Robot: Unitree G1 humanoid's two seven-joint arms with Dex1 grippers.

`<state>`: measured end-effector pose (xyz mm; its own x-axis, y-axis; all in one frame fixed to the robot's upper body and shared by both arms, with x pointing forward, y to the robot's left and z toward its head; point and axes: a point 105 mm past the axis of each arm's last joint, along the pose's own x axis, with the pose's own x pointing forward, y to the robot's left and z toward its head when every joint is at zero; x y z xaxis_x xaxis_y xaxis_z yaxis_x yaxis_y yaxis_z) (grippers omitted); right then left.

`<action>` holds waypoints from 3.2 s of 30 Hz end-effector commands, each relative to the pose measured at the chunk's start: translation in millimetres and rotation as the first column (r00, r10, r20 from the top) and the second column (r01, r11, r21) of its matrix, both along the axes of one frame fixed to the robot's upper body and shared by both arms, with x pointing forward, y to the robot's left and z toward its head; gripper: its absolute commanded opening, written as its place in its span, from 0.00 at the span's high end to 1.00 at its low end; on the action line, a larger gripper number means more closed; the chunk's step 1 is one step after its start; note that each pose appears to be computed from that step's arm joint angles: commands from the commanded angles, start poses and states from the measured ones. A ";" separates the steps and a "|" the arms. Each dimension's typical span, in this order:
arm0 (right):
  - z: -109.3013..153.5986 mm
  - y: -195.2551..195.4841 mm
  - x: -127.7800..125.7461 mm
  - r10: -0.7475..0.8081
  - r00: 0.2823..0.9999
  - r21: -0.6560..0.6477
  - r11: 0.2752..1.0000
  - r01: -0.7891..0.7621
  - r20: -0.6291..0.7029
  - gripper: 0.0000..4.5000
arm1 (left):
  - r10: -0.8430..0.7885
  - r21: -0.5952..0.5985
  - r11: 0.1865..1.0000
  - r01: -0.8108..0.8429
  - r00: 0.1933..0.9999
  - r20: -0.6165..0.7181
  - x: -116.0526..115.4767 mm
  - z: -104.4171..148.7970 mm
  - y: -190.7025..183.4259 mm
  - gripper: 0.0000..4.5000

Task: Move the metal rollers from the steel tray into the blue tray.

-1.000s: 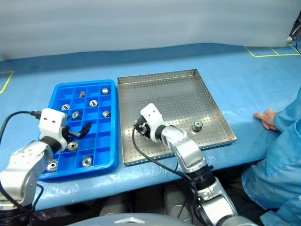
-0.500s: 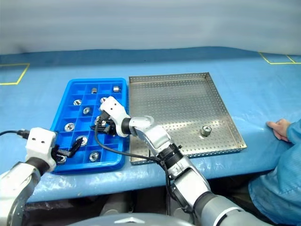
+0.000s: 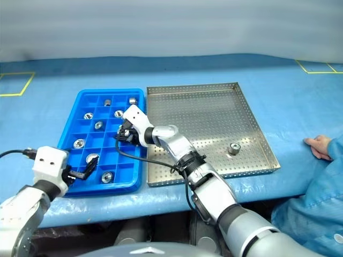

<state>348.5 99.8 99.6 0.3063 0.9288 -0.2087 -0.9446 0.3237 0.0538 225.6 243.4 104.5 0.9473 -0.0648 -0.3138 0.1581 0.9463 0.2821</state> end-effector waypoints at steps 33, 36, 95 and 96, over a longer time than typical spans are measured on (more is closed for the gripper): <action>39.3 83.3 -51.4 0.255 0.963 0.014 0.966 -0.257 0.093 0.62 | 0.114 -0.109 0.988 -0.113 0.993 0.002 -26.3 -19.1 -20.7 0.00; 38.3 83.0 -51.0 0.250 0.964 0.012 0.968 -0.252 0.091 0.39 | 0.116 -0.108 0.987 -0.115 0.993 0.001 -26.1 -19.3 -20.3 0.00; -26.5 -283.0 -27.7 -0.813 0.517 -0.418 0.386 0.822 0.267 0.10 | -0.516 -0.208 0.819 0.535 0.845 0.141 63.8 11.6 -141.7 0.00; -26.7 -282.6 -27.4 -0.816 0.516 -0.414 0.388 0.823 0.261 0.10 | -0.515 -0.208 0.820 0.534 0.845 0.140 63.9 11.4 -141.4 0.00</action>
<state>319.6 -177.9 67.1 0.8599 0.0391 -0.5090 -0.2386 0.9122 -0.3331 289.0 101.5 110.0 0.7623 -0.6211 -0.1819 0.6405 0.7644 0.0741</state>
